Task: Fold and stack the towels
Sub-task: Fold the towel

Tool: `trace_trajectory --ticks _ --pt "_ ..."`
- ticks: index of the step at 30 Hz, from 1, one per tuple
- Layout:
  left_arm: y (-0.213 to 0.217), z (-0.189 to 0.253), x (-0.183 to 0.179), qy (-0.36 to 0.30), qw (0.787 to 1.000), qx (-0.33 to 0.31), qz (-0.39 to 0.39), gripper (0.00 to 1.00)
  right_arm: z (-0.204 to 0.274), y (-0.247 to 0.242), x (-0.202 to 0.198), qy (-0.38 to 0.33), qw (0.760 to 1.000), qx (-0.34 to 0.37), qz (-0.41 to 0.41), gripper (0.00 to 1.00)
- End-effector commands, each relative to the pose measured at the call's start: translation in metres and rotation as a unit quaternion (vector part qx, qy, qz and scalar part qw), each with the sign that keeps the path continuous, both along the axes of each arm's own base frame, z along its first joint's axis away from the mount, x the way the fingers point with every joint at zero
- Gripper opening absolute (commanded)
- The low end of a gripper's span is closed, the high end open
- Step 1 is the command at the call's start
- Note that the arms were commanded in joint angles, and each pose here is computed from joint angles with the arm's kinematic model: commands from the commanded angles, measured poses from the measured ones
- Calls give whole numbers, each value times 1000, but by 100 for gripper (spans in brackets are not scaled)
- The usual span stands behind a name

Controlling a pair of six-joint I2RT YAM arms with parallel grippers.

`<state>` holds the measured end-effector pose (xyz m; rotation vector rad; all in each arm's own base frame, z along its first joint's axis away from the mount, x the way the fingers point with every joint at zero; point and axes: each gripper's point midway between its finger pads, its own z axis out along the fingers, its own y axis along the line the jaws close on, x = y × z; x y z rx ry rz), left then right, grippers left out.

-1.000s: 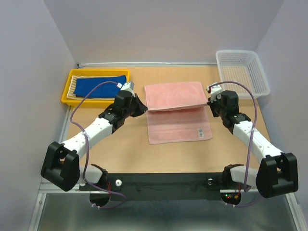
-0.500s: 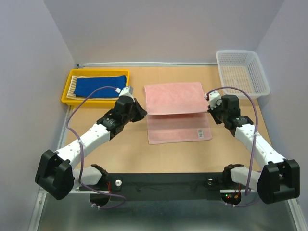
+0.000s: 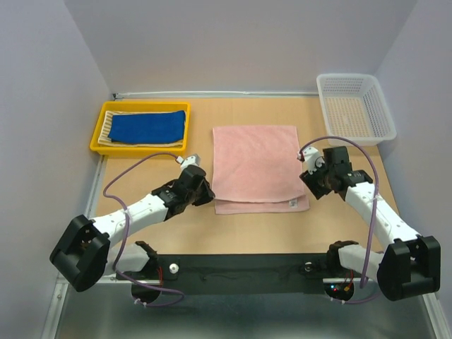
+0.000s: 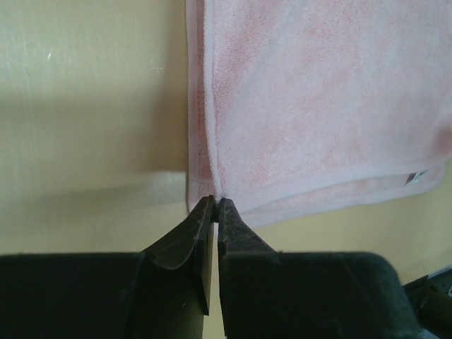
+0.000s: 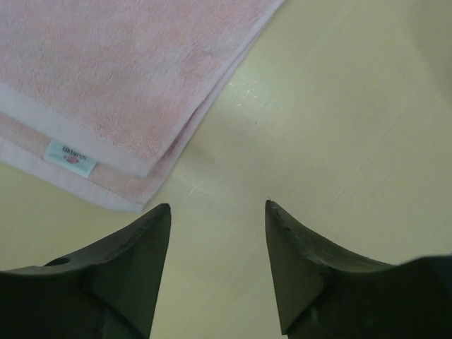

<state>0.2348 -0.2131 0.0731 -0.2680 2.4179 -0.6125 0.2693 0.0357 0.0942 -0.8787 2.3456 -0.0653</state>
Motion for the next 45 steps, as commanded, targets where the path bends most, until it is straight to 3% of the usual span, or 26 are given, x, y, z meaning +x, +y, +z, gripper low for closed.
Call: trace_trajectory --ticks 1,2,6,10,13,18,20,26,35,42,45 --pt "0 2 -2 -9 1000 1 7 29 9 6 -12 32 999 2 11 64" --pt "2 5 -3 -11 1000 2 9 45 12 0 -12 32 999 -5 -10 65" --pt "12 22 -4 -34 999 4 21 78 39 4 3 0 998 23 -54 68" --pt "23 45 -1 -59 997 13 39 91 53 35 17 14 988 123 -87 68" --pt "27 56 2 -71 996 22 41 90 53 55 34 47 971 189 -137 58" --pt "12 56 21 -72 996 42 32 72 15 62 50 86 941 230 -234 41" --pt "-1 49 33 -67 996 49 20 67 8 64 59 74 931 248 -255 40" --pt "-37 32 66 -58 997 57 0 62 -27 65 70 90 922 247 -286 42" --pt "-24 -22 119 -18 990 138 17 57 -64 73 105 98 916 253 -296 43" --pt "-7 -11 156 -23 990 135 31 58 -31 82 145 54 915 282 -283 43" --pt "-4 22 153 -52 991 114 43 66 1 81 144 23 903 309 -298 44"
